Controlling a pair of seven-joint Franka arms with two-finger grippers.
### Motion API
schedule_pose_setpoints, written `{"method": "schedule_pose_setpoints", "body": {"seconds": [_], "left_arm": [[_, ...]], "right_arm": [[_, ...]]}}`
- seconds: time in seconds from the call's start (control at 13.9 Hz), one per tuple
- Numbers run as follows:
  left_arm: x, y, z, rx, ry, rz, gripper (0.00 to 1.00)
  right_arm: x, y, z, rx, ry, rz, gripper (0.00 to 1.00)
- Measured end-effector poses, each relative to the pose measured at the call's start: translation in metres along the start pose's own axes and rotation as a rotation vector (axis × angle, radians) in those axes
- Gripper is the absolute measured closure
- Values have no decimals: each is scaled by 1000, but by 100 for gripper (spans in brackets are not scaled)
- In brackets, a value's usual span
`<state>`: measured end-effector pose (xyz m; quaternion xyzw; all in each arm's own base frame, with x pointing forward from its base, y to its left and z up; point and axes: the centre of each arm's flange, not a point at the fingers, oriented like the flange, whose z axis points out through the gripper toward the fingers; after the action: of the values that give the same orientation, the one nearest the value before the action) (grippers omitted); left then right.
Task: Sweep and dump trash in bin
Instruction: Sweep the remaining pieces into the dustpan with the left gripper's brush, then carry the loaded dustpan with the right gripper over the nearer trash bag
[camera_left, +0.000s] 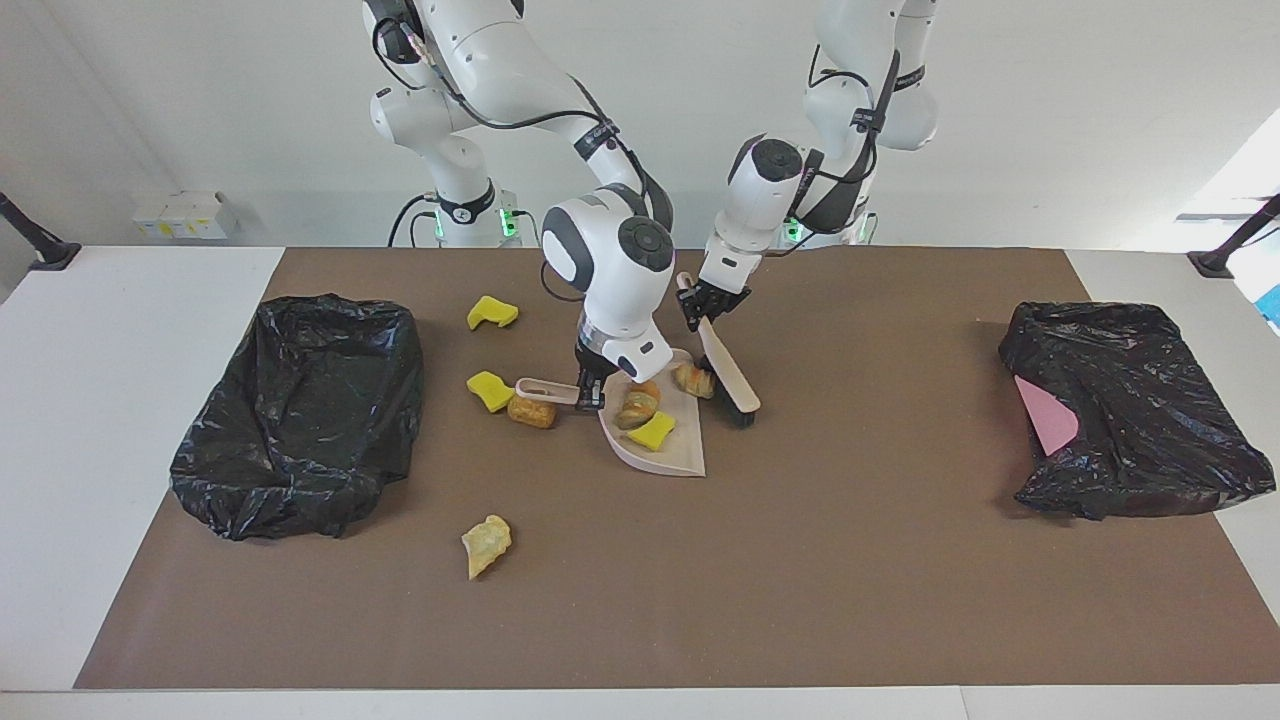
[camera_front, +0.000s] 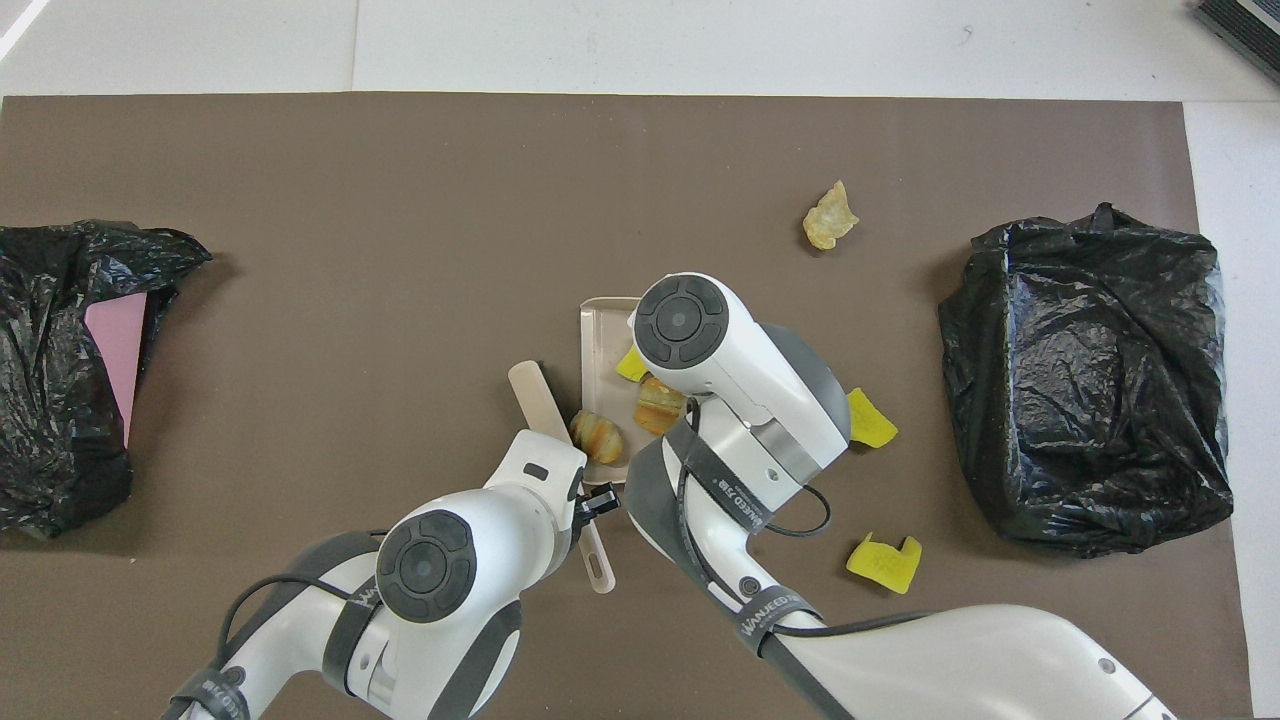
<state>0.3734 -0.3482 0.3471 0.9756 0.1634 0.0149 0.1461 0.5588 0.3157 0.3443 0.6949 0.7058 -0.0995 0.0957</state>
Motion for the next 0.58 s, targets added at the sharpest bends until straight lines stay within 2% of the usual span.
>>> {"method": "schedule_pose_setpoints", "body": {"seconds": [0.07, 0.22, 0.43, 0.58], "left_arm": [[-4, 9, 0, -38, 19, 7, 74], [-9, 18, 1, -60, 23, 13, 74], [2, 10, 2, -47, 17, -18, 74], [24, -9, 2, -16, 5, -62, 74]], "right_arm": [[0, 0, 0, 0, 0, 0, 68], [0, 0, 0, 0, 0, 0, 68], [0, 0, 0, 0, 0, 0, 68], [0, 0, 0, -1, 1, 0, 68]]}}
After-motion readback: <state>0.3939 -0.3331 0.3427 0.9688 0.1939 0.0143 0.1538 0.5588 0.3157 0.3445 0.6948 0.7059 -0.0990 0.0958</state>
